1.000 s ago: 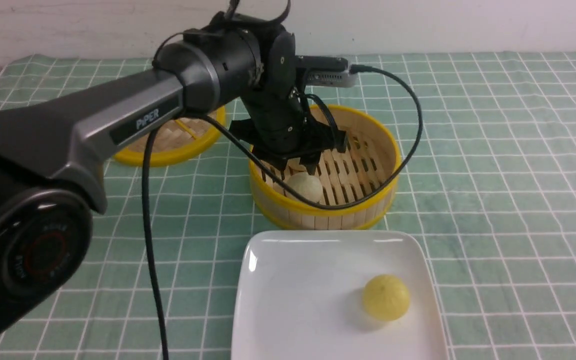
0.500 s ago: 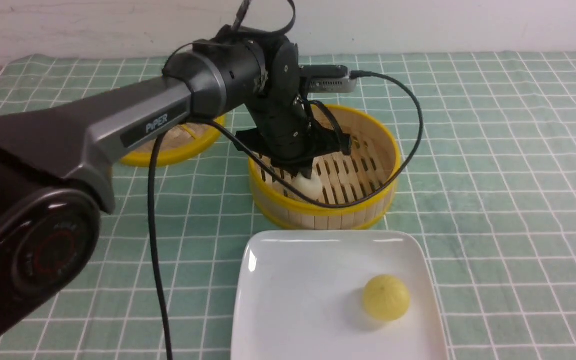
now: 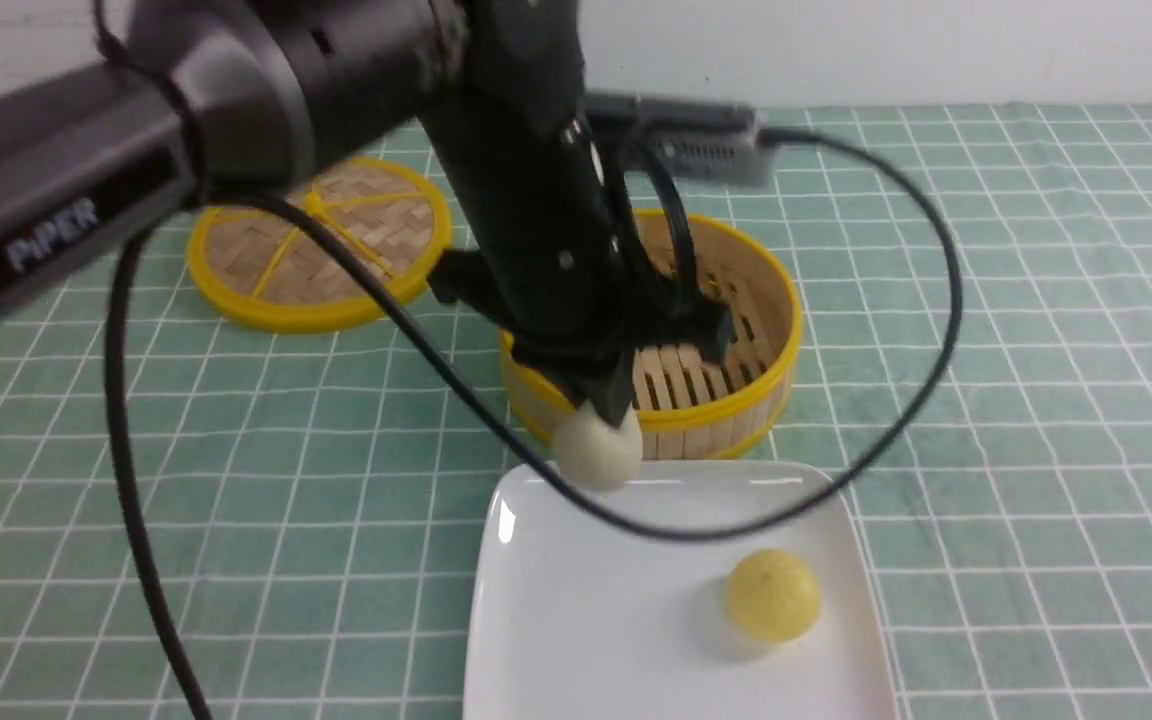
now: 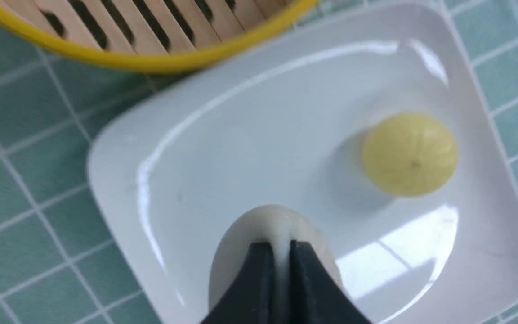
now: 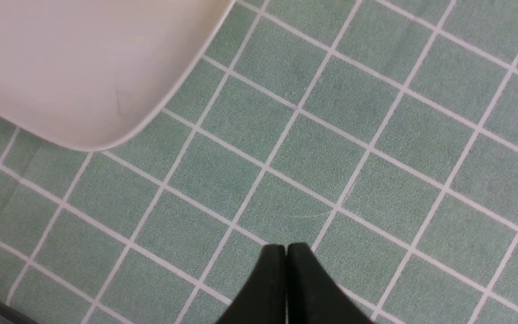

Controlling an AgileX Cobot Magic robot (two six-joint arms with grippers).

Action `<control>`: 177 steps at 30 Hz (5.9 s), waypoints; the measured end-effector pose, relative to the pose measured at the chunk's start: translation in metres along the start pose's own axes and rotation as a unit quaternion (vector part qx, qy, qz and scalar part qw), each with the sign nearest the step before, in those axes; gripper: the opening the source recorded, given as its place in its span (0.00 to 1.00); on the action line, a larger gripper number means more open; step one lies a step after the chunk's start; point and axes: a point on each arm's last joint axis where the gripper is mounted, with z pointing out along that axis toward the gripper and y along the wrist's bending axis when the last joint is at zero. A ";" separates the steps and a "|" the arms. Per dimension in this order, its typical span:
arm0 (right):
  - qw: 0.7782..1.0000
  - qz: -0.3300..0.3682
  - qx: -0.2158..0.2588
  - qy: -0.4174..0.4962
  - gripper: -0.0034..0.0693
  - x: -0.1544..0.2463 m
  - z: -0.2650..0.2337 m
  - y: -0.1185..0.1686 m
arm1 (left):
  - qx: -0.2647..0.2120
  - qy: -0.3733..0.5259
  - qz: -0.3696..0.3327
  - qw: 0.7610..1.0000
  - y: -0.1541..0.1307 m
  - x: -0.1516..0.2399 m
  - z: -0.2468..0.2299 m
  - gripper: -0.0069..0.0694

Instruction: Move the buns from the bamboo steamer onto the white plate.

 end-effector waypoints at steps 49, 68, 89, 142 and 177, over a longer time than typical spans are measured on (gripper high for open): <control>1.000 0.001 -0.001 -0.003 0.13 0.000 0.000 0.000 | -0.009 -0.182 -0.148 0.972 0.088 -0.103 0.023 0.16; 1.000 0.006 -0.007 -0.005 0.16 -0.001 0.000 0.001 | -0.039 -0.172 -0.121 0.977 0.102 -0.114 0.098 0.63; 1.000 0.009 -0.010 -0.010 0.19 -0.002 0.000 0.002 | 0.014 -0.240 -0.069 0.968 0.059 -0.072 -0.130 0.13; 0.999 0.017 -0.018 -0.022 0.27 -0.004 0.000 0.003 | 0.042 -0.121 -0.025 0.991 0.005 0.030 0.093 0.48; 0.909 -0.003 0.025 -0.416 0.03 0.056 -0.103 0.022 | 0.029 -0.154 -0.005 0.988 0.002 0.018 0.057 0.65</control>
